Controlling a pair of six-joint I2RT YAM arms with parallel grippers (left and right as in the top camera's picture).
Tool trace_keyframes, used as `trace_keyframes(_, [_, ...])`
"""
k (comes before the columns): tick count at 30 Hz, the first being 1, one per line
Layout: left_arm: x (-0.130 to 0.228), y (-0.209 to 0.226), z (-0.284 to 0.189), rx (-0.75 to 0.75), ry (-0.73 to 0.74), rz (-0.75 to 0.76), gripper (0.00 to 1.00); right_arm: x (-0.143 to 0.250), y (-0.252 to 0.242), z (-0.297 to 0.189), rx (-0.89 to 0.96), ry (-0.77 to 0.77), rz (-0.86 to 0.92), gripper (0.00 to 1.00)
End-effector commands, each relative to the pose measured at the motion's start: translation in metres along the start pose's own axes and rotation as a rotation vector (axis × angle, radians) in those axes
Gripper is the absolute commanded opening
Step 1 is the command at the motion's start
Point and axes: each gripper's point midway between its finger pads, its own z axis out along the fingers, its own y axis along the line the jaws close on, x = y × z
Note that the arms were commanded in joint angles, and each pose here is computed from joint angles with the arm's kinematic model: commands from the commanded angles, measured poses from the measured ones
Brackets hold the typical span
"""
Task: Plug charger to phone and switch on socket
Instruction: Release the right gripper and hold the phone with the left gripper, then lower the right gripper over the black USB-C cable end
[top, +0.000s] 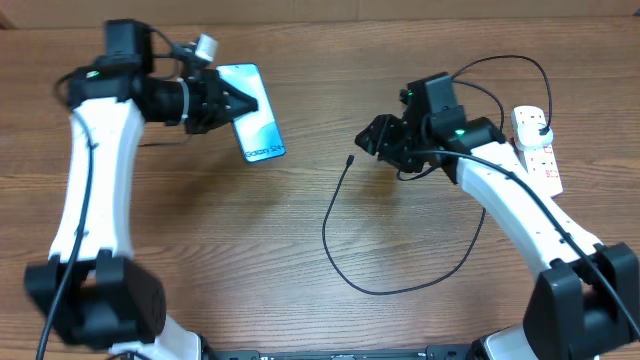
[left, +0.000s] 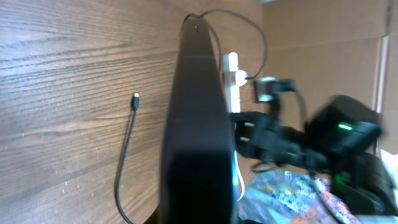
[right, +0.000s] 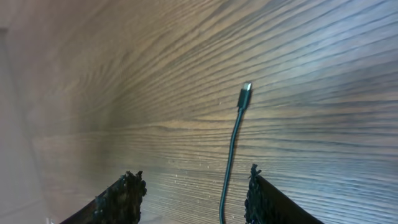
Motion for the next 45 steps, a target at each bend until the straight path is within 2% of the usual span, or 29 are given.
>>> trace_keyframes(1, [0.003, -0.019, -0.021, 0.041, -0.034, -0.006, 0.04, -0.006, 0.01, 0.02, 0.025, 0.006, -0.02, 0.51])
trace_keyframes(8, [-0.001, -0.005, -0.018, -0.01, -0.039, -0.096, 0.04, -0.012, -0.003, 0.056, 0.143, 0.062, 0.063, 0.42])
trace_keyframes(12, [-0.007, 0.004, -0.018, -0.062, -0.069, -0.134, 0.04, -0.008, -0.018, 0.075, 0.185, 0.092, 0.118, 0.42])
trace_keyframes(22, [-0.016, 0.008, -0.018, -0.092, -0.109, -0.145, 0.04, 0.011, -0.034, 0.109, 0.231, 0.16, 0.119, 0.42])
trace_keyframes(45, [-0.016, 0.009, -0.018, -0.097, -0.109, -0.161, 0.05, 0.016, -0.037, 0.114, 0.241, 0.173, 0.118, 0.42])
